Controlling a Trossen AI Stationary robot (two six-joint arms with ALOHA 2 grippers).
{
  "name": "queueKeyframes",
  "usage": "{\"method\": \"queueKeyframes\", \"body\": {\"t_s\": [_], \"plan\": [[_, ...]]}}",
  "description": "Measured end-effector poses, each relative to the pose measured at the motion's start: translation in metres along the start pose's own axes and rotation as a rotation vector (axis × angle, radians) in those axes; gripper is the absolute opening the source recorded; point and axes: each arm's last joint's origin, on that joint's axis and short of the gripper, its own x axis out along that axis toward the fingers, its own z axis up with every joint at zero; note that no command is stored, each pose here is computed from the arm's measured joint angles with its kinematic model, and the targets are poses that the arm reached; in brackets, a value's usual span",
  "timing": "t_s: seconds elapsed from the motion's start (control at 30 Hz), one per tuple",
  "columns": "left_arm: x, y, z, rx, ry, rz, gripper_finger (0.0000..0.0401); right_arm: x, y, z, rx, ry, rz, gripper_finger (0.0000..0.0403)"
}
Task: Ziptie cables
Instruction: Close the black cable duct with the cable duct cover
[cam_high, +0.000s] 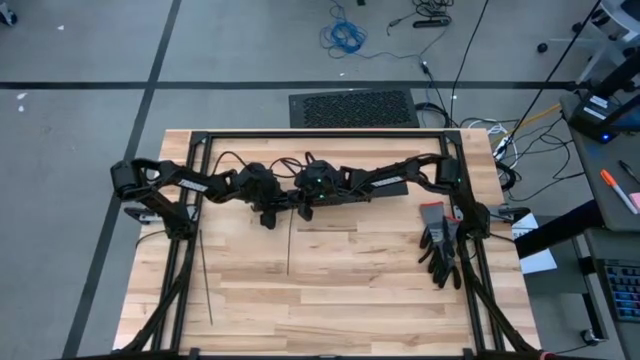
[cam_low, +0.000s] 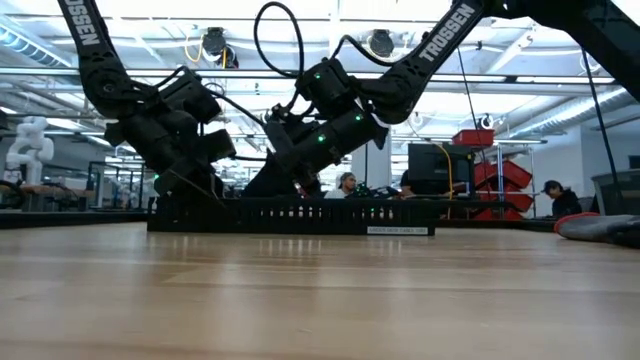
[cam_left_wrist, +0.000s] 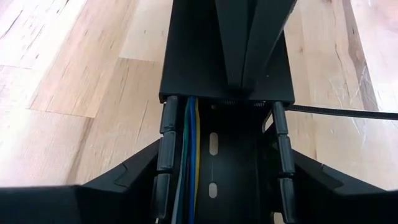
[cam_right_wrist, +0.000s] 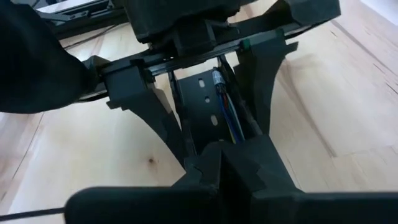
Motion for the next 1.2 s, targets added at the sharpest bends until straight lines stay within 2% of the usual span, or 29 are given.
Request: {"method": "queueKeyframes", "body": {"t_s": [0.5, 0.87, 1.03, 1.2], "plan": [[0.0, 0.0, 0.0, -0.001, 0.0, 0.005, 0.0249, -0.002, 0.002, 0.01, -0.029, -0.011, -0.001, 0.0], [0.0, 0.0, 0.001, -0.002, -0.001, 0.009, 0.0249, -0.041, 0.014, 0.045, -0.088, -0.033, -0.012, 0.0004], [0.0, 0.0, 0.001, -0.003, 0.0, 0.009, 0.0249, -0.041, 0.008, 0.035, -0.069, 0.058, -0.059, 0.0004], [0.0, 0.0, 0.001, -0.002, 0.001, 0.009, 0.0249, -0.037, 0.002, 0.026, -0.047, 0.085, -0.109, 0.0004]]}}
